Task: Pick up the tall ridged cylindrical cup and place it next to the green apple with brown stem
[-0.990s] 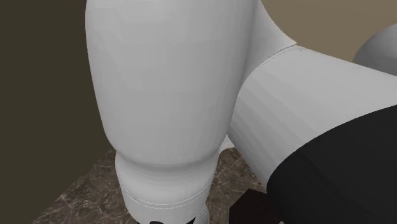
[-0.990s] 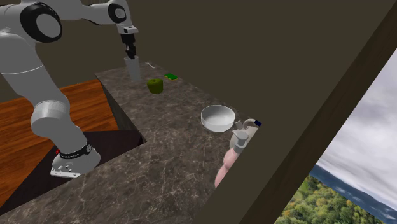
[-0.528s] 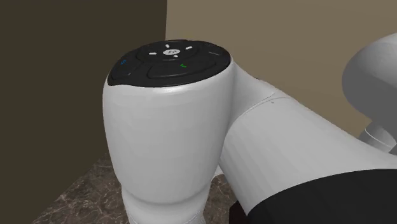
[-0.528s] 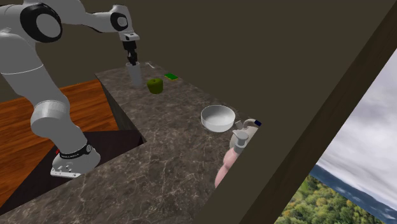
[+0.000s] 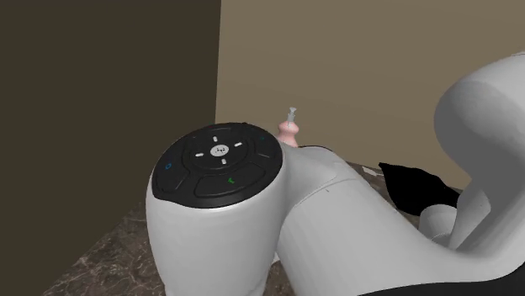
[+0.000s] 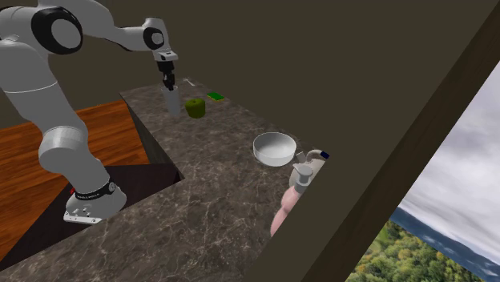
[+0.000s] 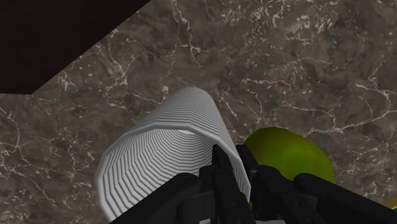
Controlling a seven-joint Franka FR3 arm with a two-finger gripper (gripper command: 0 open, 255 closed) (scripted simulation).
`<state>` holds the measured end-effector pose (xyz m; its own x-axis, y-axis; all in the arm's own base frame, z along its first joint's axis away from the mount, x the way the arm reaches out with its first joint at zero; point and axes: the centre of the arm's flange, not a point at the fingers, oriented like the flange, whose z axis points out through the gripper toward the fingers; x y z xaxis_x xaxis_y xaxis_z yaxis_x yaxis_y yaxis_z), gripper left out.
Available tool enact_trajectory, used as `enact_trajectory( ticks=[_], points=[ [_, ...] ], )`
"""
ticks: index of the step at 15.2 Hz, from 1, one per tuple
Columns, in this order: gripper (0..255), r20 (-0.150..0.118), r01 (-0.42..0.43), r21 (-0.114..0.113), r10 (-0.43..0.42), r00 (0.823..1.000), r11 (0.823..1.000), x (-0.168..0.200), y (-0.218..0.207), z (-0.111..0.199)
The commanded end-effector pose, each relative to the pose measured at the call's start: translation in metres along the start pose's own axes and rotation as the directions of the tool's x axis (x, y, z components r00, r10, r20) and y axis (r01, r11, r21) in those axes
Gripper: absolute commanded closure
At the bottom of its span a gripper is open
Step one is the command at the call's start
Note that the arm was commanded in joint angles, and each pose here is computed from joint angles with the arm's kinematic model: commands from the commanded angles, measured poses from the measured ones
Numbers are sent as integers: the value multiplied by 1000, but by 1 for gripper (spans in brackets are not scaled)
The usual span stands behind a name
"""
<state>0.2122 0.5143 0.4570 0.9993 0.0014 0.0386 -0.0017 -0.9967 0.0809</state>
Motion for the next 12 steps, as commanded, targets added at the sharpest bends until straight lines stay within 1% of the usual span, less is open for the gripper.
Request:
enact_trajectory(
  ticks=[1, 12],
  points=[
    [255, 0, 0, 1, 0, 1000, 1000, -1, -2, 10],
    [255, 0, 0, 1, 0, 1000, 1000, -3, -6, 68]
  ],
)
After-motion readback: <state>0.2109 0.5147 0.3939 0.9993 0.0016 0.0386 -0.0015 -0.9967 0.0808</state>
